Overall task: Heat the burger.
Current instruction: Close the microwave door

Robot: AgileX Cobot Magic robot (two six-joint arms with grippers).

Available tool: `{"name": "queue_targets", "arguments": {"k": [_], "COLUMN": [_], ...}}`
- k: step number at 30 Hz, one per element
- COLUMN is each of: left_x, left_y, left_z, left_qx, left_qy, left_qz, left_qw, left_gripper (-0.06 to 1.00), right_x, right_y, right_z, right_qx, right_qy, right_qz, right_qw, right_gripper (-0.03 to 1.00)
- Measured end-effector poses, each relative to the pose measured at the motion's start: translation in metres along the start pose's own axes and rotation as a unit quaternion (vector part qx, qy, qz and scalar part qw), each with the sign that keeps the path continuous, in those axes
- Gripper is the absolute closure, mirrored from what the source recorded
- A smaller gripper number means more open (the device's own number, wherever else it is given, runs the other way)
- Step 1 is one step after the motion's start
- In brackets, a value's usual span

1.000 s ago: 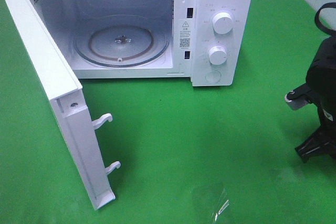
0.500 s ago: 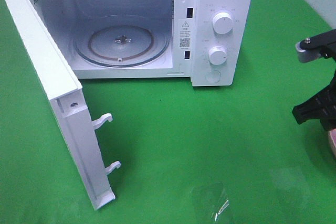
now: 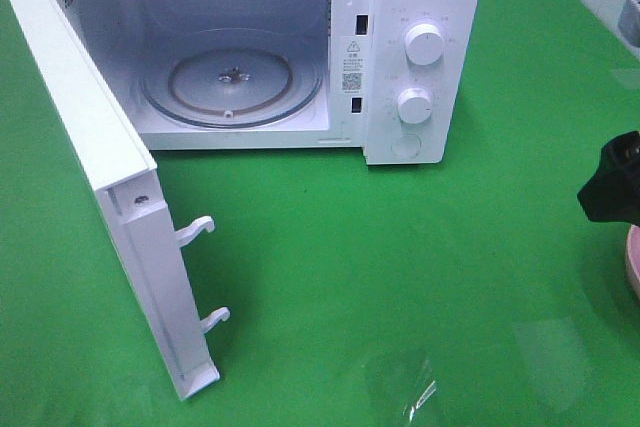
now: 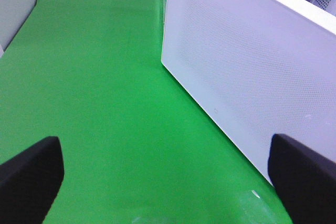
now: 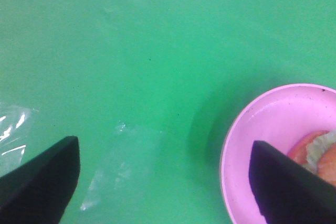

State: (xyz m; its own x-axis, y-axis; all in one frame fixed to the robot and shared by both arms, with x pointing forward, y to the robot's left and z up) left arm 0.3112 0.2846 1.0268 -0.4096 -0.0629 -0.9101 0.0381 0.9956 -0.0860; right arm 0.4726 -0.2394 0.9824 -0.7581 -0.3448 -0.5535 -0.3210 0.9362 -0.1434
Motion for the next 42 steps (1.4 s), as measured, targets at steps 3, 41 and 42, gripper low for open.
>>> {"name": "queue_targets", "arguments": {"k": [3, 41, 42], "left_x": [0.000, 0.000, 0.000], "left_y": [0.000, 0.000, 0.000], "left_z": [0.000, 0.000, 0.000], "left_qx": [0.000, 0.000, 0.000], "left_qy": [0.000, 0.000, 0.000], "left_qz": [0.000, 0.000, 0.000], "left_qw": [1.000, 1.000, 1.000], "left_gripper": [-0.03, -0.03, -0.03], "right_x": [0.009, 0.080, 0.080], "right_y": [0.001, -0.022, -0.022], "right_z": [-0.012, -0.102, -0.102], "right_qx": [-0.005, 0.059, 0.059], "right_qy": [0.007, -0.215, -0.215], "right_qz": [0.011, 0.114, 0.114], "right_qw": [1.000, 0.968, 0.968], "right_gripper": [0.15, 0.21, 0.21]}}
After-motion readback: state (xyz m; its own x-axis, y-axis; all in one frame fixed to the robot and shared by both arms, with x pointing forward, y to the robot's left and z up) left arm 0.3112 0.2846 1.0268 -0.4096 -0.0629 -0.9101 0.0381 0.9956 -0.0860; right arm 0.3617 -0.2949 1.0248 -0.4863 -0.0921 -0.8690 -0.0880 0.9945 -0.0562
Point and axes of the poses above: a point on each arm's last joint axis where the gripper is mounted, z pointing out along that axis toward the gripper, y along the wrist's bending axis when the last joint is at zero, x = y × z, the point moved 9 cm from there along z, pointing out along that axis toward the gripper
